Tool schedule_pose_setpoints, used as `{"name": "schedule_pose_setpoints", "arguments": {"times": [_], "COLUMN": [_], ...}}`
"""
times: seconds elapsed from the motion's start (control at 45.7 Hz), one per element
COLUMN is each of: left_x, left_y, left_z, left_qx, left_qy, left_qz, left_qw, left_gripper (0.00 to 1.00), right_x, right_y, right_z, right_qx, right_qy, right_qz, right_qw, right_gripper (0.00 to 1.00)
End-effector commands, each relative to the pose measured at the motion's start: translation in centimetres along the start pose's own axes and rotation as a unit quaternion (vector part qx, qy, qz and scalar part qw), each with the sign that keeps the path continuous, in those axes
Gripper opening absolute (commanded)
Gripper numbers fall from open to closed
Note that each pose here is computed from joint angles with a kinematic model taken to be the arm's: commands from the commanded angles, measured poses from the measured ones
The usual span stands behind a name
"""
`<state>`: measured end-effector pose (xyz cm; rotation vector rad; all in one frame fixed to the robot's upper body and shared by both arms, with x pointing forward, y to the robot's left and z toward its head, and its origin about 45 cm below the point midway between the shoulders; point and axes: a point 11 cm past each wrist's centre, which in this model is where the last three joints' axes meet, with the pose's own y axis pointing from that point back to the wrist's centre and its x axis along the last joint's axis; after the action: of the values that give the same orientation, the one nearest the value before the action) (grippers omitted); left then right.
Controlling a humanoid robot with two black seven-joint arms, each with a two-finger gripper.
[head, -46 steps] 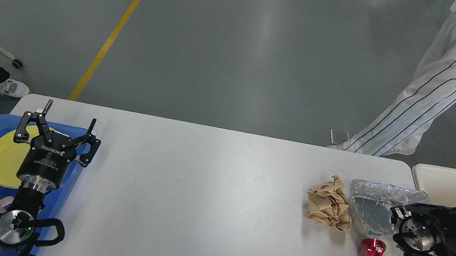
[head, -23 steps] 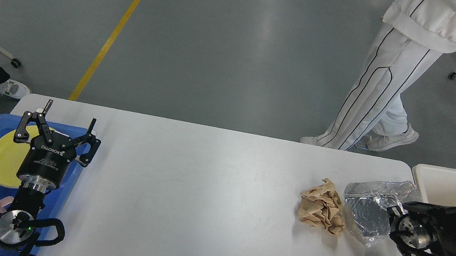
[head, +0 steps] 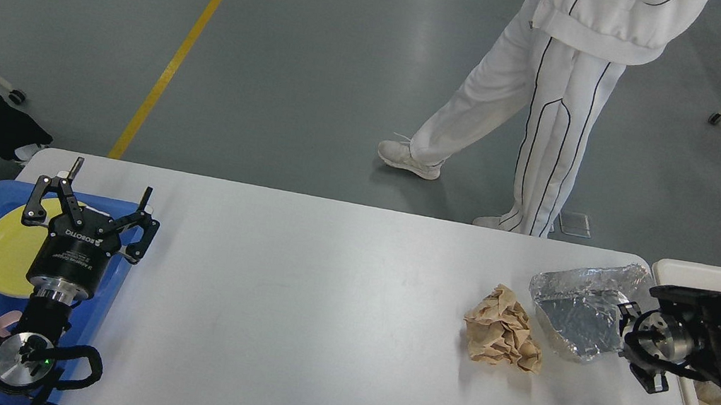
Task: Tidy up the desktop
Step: 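Lift the plastic bag and drop it into the white bin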
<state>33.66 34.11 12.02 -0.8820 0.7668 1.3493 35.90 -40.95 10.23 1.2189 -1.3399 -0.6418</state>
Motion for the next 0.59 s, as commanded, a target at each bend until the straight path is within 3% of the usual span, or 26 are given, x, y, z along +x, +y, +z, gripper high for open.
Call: {"name": "schedule_pose_setpoints", "arguments": {"times": [0.0, 0.416, 0.569], "left_x": [0.0, 0.0, 0.0], "left_y": [0.0, 0.0, 0.0], "left_z": [0.0, 0.0, 0.0], "left_qx": [0.0, 0.0, 0.0], "left_qy": [0.0, 0.0, 0.0], "left_qz": [0.0, 0.001, 0.001], "left_qw": [1.0, 1.0, 1.0], "left_gripper": [0.96, 0.96, 0.96], "right_x": [1.5, 5.0, 3.2], "right_y": [3.5, 19.4, 26.6], "right_z": [-2.0, -7.6, -7.9], "right_qx": [-0.008, -0.003, 0.028], "right_qy": [0.032, 0.307, 0.398], "right_qz": [0.005, -0.014, -0.063], "right_qw": [0.999, 0.952, 0.915], "right_gripper": [0.0, 0.0, 0.0]}}
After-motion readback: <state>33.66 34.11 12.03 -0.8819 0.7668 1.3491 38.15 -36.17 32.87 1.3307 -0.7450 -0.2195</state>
